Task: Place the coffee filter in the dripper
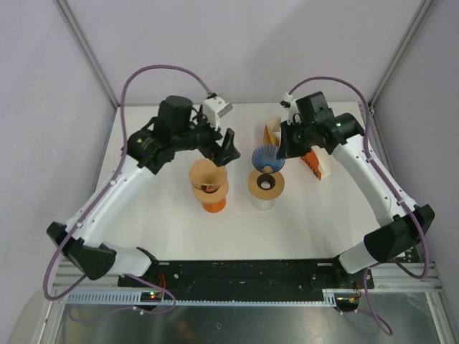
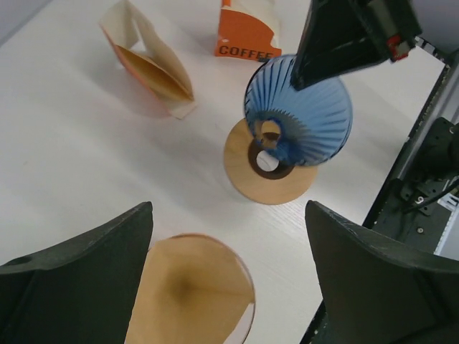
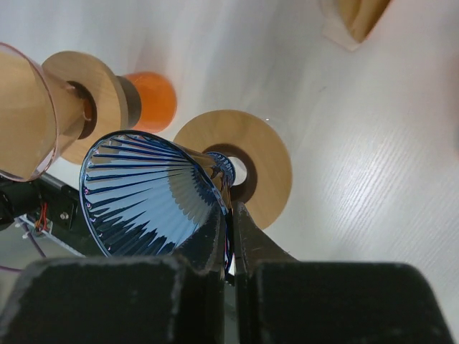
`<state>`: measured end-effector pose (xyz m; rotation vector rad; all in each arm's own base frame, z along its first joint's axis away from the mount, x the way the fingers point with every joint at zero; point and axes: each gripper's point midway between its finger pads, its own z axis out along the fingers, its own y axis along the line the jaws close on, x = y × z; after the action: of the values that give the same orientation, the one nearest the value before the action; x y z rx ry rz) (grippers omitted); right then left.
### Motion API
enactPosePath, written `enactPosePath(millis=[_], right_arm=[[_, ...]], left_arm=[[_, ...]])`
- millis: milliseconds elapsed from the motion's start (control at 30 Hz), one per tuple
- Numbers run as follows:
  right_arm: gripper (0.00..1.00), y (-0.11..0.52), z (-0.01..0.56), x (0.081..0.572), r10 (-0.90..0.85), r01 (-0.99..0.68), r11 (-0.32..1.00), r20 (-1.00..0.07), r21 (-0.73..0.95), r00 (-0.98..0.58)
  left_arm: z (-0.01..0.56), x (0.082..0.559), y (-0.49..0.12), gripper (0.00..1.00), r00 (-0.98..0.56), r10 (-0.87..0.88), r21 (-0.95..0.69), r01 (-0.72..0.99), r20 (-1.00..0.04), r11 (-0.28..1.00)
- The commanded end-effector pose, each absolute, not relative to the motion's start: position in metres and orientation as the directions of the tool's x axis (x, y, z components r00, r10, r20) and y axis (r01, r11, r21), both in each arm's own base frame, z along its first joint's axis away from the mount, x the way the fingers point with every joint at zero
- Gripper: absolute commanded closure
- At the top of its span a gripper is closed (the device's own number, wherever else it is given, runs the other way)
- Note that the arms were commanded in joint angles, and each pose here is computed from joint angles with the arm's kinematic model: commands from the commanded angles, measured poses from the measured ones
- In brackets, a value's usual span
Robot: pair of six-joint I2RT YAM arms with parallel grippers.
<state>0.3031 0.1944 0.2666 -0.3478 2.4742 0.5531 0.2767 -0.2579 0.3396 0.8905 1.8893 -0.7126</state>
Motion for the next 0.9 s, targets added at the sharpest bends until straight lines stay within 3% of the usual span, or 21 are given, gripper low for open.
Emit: enactPosePath(millis=[0, 167, 433, 600, 867], right_arm=[[1.0, 0.211, 0.273, 0.299, -0.134, -0.396, 0.851, -0.589, 0.344, -0.797], [1.0, 0.218, 0.263, 0.299, -0.148, -0.406, 0.843, -0.574, 0.352, -0.805], [1.0, 0.22, 0.25, 0.292, -0.16, -0.414, 0.835, -0.56, 0.362, -0.813], [1.0, 0.218, 0.242, 0.289, -0.174, -0.414, 0.838, -0.545, 0.355, -0.82], [1.0, 0.218, 0.232, 0.286, -0.192, -0.417, 0.836, -0.521, 0.357, -0.832]], left_arm=[[0.334, 0.282, -0.285, 0.09, -0.371, 0.293, -0.147, 0.804, -0.882, 0.576], [0.307, 0.289, -0.307, 0.13, -0.408, 0.343, -0.16, 0.809, -0.846, 0.566], [0.279, 0.286, -0.327, 0.38, -0.464, 0.38, -0.208, 0.809, -0.8, 0.549], [0.265, 0.286, -0.332, 0.63, -0.499, 0.391, -0.241, 0.802, -0.773, 0.547], [0.254, 0.284, -0.335, 0.75, -0.524, 0.4, -0.267, 0.797, -0.751, 0.542]])
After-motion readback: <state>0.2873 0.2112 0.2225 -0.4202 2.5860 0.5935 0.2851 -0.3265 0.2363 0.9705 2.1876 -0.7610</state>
